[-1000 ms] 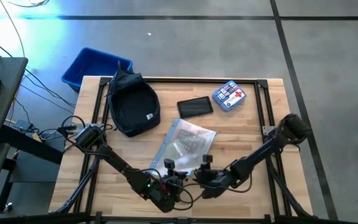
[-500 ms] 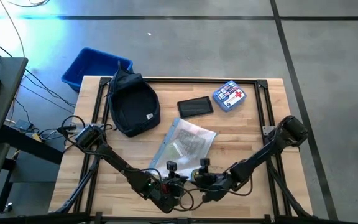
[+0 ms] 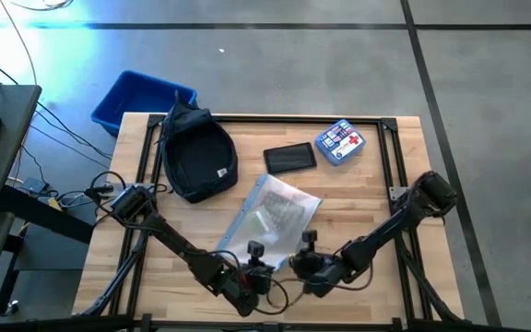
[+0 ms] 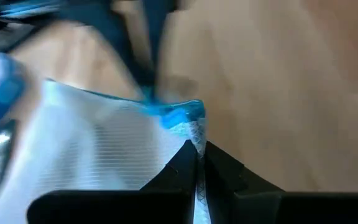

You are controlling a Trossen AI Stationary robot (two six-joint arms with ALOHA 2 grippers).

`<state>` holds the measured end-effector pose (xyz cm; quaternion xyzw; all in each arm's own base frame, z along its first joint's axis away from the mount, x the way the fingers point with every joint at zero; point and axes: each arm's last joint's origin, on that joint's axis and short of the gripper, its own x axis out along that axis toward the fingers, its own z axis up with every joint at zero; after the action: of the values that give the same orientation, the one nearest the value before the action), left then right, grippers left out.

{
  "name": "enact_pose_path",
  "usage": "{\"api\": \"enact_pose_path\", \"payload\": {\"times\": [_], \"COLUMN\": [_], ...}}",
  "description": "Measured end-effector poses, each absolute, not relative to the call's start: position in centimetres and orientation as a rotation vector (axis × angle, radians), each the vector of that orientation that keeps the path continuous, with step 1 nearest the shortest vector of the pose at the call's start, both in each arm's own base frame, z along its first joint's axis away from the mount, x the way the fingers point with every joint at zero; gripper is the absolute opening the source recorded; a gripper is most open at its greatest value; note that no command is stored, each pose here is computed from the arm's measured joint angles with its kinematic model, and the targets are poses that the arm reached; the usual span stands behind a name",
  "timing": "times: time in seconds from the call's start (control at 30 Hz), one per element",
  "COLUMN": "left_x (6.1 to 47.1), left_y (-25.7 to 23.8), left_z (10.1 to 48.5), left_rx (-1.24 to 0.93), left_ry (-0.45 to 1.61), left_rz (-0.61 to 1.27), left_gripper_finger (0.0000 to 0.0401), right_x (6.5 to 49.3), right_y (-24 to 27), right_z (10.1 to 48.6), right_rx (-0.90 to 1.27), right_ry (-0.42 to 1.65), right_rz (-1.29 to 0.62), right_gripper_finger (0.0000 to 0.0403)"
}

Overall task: Unpack backpack
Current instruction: Open the transparent zipper bag

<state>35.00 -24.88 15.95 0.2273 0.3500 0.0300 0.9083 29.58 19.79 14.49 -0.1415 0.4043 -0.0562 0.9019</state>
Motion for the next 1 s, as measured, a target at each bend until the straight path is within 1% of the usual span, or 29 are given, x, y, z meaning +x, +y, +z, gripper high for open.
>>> {"api": "enact_pose_path", "payload": {"times": [0.27, 0.47, 0.6, 0.67, 0.83, 0.9, 1.0], "left_x": [34.0, 33.7, 33.0, 32.6, 31.6, 31.4, 31.4], "left_y": [-25.1, -25.0, -25.0, -24.9, -24.2, -23.9, -23.7], "left_z": [15.2, 15.0, 14.7, 14.5, 14.2, 14.2, 14.6], "left_rx": [0.395, 0.372, 0.356, 0.345, 0.362, 0.366, 0.303], "left_ry": [0.862, 0.899, 0.965, 1.006, 1.075, 1.069, 1.051], "left_rz": [-0.048, -0.041, -0.043, -0.018, 0.078, 0.148, 0.210], "left_gripper_finger": [0.0000, 0.0000, 0.0000, 0.0000, 0.0000, 0.0000, 0.0000], "right_x": [28.0, 26.6, 25.5, 24.9, 22.9, 22.2, 21.7], "right_y": [15.9, 15.0, 13.5, 12.5, 9.7, 9.2, 9.2], "right_z": [13.3, 13.5, 13.2, 12.5, 10.4, 10.3, 11.0], "right_rx": [-0.345, -0.477, -0.550, -0.575, -0.558, -0.538, -0.496], "right_ry": [1.113, 1.156, 1.175, 1.209, 1.309, 1.313, 1.301], "right_rz": [-0.339, -0.479, -0.601, -0.638, -0.728, -0.769, -0.799], "right_gripper_finger": [0.0000, 0.0000, 0.0000, 0.0000, 0.0000, 0.0000, 0.0000]}}
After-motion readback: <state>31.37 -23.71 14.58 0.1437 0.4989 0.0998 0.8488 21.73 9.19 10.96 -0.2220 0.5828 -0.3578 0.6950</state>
